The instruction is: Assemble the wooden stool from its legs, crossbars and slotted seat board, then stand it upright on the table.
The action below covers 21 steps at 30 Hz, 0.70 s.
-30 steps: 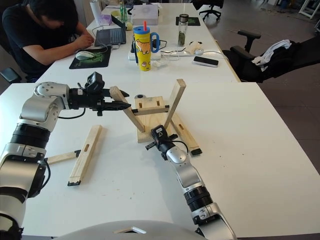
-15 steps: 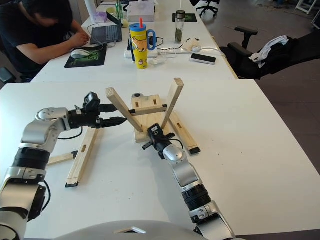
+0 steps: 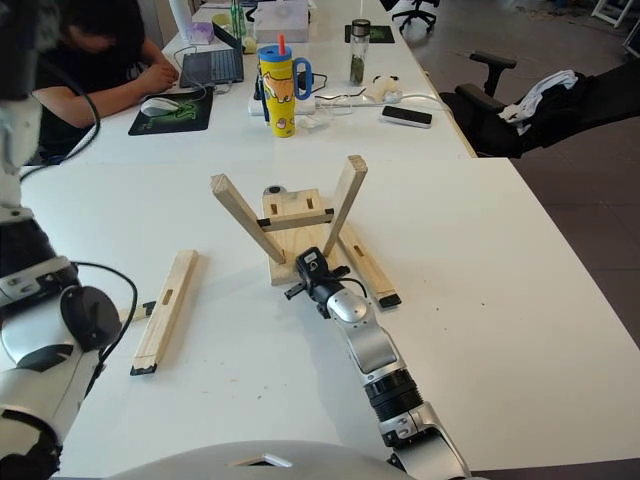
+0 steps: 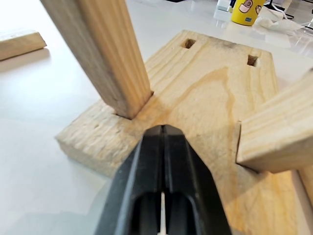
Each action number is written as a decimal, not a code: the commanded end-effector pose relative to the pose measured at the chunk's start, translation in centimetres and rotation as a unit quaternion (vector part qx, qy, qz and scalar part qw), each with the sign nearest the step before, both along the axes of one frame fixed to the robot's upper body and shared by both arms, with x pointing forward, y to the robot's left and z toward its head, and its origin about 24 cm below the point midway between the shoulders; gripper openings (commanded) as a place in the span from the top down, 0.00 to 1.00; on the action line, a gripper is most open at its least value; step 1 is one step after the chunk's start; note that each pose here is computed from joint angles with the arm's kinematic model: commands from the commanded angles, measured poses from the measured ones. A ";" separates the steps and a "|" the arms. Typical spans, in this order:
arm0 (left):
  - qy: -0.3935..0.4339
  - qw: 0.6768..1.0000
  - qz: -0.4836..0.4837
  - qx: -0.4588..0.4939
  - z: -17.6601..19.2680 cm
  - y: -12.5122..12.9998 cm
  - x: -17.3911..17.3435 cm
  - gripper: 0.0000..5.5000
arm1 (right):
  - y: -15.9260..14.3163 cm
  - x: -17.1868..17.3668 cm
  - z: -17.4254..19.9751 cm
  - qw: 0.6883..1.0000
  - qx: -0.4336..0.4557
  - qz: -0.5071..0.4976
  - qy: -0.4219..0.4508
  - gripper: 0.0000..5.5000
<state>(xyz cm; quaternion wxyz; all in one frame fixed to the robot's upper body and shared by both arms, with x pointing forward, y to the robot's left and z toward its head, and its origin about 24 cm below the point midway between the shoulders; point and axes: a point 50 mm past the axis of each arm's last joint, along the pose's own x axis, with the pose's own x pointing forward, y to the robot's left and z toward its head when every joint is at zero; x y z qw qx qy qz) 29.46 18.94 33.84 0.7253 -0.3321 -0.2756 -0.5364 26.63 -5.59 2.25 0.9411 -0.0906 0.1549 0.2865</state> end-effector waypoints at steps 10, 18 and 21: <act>0.252 0.896 0.172 0.322 -17.5 -6.1 4.2 1.00 | -0.5 -2.2 -4.7 0.992 -0.035 0.005 0.122 1.00; 0.108 0.882 0.409 0.207 -11.3 -3.1 3.4 1.00 | 0.4 -0.2 0.6 0.996 0.071 -0.003 -0.046 1.00; 0.104 0.826 0.517 0.199 -12.4 -1.7 0.6 1.00 | 0.5 -0.6 5.4 0.978 0.121 0.027 -0.168 1.00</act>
